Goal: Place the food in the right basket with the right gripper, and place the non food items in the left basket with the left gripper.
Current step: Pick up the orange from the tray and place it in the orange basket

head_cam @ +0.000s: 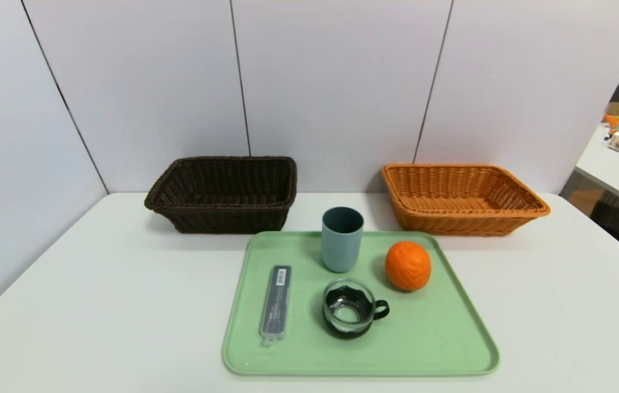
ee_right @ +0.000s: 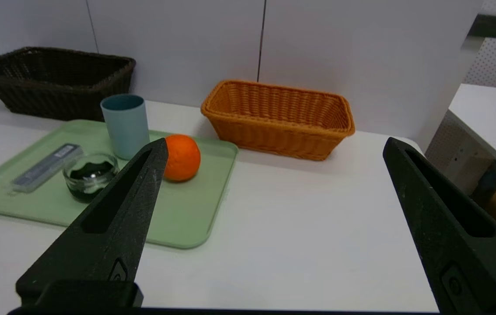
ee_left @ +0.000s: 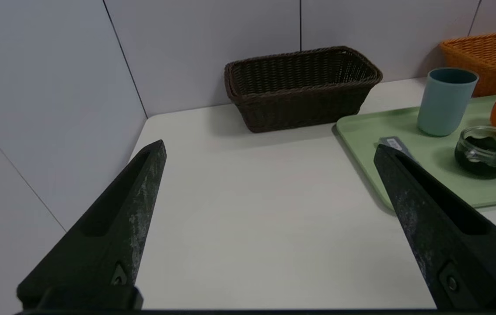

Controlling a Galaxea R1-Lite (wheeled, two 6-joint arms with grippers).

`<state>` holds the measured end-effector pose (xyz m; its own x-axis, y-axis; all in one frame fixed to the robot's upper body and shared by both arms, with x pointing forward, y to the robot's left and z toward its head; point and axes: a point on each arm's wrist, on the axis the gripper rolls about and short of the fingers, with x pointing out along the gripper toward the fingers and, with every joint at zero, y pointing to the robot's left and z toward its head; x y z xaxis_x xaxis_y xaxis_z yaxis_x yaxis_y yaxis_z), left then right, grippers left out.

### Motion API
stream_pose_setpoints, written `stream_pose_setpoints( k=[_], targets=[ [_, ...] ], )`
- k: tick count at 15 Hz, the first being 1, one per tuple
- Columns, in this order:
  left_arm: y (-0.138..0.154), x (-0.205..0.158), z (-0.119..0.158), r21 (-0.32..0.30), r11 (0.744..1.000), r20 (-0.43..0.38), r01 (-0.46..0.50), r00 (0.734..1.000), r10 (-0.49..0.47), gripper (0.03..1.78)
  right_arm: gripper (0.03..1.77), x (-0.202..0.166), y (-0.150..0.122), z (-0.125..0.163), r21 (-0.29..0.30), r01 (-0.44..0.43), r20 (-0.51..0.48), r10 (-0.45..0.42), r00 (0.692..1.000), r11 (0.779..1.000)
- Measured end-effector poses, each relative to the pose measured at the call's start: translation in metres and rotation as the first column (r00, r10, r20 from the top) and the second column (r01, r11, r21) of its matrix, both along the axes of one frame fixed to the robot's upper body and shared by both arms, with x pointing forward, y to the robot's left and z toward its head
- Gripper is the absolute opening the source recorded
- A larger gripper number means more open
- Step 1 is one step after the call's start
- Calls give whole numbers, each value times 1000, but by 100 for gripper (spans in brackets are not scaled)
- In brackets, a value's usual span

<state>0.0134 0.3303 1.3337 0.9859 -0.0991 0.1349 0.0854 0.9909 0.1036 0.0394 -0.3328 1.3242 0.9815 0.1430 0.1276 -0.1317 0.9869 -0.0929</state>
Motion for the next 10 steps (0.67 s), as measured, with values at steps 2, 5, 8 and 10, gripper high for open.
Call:
stream_pose_setpoints(
  k=[2,5,8,10],
  targets=[
    [-1,-3,52,7,1000,-1,6,1000,-6,169,170,11,0,43,-4,-16,-14,16,1000,1000],
    [-1,23,107,4,1000,-95,23,995,-23,169,170,44,1,95,-8,-56,-66,55,996,998],
    [-2,77,123,-13,989,-218,146,965,-146,169,170,89,3,112,-22,-137,-159,132,978,990],
    [-4,120,113,-37,977,-286,209,935,-210,169,170,111,8,109,-17,-195,-234,186,954,981]
  ],
)
